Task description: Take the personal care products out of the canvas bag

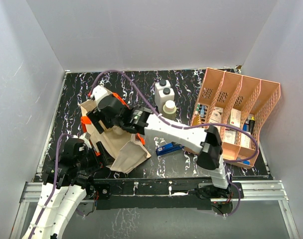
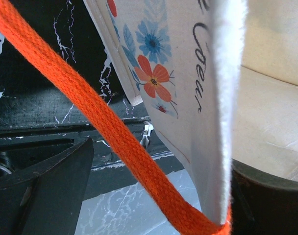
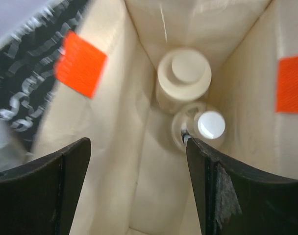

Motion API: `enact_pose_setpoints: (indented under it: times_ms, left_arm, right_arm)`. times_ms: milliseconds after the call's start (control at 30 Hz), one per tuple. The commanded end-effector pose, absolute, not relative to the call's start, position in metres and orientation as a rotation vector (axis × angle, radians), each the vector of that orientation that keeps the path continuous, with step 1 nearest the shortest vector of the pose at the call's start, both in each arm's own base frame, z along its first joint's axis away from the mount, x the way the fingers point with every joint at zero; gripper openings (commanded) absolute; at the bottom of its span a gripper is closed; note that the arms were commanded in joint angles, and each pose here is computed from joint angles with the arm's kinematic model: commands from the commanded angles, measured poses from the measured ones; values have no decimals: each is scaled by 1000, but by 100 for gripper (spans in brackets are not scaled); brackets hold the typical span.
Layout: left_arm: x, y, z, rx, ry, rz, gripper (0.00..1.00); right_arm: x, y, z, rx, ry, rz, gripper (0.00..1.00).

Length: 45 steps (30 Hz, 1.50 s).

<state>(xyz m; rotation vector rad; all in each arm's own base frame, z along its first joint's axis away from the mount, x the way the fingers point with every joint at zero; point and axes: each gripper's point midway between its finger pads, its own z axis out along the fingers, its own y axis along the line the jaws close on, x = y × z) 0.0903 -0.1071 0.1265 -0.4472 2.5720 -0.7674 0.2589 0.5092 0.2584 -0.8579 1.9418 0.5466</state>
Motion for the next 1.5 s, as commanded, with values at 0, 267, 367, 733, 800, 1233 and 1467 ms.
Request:
enact_pose_setpoints:
  times_ms: [0, 267, 367, 733, 800, 1233, 1467]
  left_arm:
    - [94, -109, 132, -389, 2540, -778, 82]
    - [102, -109, 134, -359, 2513, -772, 82]
    - [106, -109, 134, -351, 2508, -765, 82]
    - [113, -111, 131, -303, 2513, -753, 82]
    - [113, -111, 131, -295, 2513, -757, 82]
    - [113, -112, 131, -290, 2509, -767, 83]
    - [113, -113, 131, -281, 2509, -772, 83]
  right_arm:
    - [280, 494, 253, -784, 1961, 386, 80]
    - [301, 482, 213, -729, 2051, 293, 82]
    - [312, 477, 198, -712, 2096, 288, 84]
    - [340, 478, 151, -727, 2168, 266, 88]
    - [345, 477, 143, -729, 2184, 268, 88]
    - [341, 487, 111, -776, 2243, 324, 78]
    - [346, 501, 156, -765, 2151, 411, 40]
